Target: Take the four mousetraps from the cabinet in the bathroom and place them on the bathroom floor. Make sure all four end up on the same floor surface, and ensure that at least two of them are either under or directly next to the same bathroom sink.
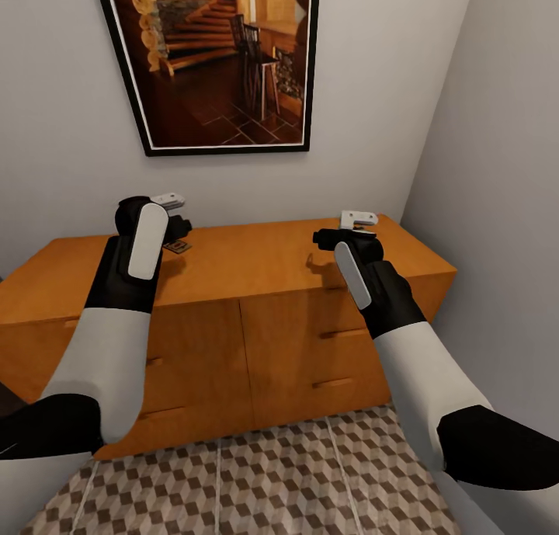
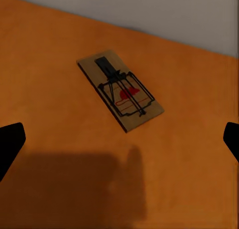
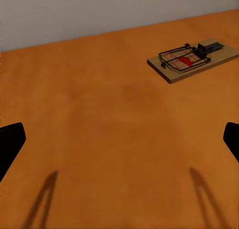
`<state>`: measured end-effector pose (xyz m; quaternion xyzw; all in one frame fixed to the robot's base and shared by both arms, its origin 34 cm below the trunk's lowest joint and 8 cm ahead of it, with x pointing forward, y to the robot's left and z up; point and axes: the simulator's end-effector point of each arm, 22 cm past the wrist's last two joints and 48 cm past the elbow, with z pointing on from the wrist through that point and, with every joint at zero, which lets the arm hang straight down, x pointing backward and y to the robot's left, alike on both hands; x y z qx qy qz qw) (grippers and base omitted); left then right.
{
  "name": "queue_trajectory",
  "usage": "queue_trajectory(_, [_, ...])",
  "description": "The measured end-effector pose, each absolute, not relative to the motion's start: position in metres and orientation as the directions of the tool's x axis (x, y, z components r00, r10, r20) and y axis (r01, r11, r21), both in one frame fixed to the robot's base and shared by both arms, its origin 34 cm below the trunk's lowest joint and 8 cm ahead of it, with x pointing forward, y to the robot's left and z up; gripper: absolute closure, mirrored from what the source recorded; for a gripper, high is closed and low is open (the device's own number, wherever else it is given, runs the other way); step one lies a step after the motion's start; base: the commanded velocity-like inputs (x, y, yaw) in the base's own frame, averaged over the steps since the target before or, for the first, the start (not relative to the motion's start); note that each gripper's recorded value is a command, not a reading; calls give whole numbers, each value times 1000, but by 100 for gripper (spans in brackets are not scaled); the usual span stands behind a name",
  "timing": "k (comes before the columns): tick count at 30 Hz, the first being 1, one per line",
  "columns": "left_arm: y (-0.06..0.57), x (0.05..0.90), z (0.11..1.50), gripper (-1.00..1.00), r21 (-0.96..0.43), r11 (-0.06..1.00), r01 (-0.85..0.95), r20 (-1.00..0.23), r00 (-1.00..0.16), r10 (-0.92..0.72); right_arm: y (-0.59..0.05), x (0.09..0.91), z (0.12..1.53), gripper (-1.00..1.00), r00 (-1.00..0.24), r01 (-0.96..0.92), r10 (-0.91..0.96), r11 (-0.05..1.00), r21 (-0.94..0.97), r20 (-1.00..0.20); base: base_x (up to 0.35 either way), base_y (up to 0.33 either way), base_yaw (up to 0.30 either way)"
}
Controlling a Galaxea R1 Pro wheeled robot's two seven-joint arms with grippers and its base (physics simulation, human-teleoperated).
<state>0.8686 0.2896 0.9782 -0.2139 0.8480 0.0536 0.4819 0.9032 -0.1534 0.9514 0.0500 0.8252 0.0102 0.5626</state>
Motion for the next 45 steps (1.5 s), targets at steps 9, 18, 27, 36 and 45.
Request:
queue_trajectory(9, [277, 869, 979, -100, -135, 907, -400, -837, -444, -320, -153, 903, 950, -100, -366, 70, 94, 995, 74, -926, 0, 0, 0])
queue_trajectory(18, [275, 872, 983, -100, -166, 897, -409, -844, -412, -344, -152, 903, 949, -100, -367, 70, 94, 995, 73, -926, 0, 0, 0])
queue_trajectory(27, [283, 873, 984, -100, -202, 880, -431, -839, -387, -382, -153, 903, 950, -100, -365, 71, 93, 995, 72, -926, 0, 0, 0])
queue_trajectory(36, [287, 873, 980, -100, -255, 864, -435, -815, -385, -434, -153, 903, 949, -100, -366, 72, 93, 995, 72, -926, 0, 0, 0])
queue_trajectory(45, [273, 875, 977, -100, -321, 860, -397, -782, -400, -477, -154, 903, 949, -100, -366, 73, 93, 995, 71, -926, 0, 0, 0])
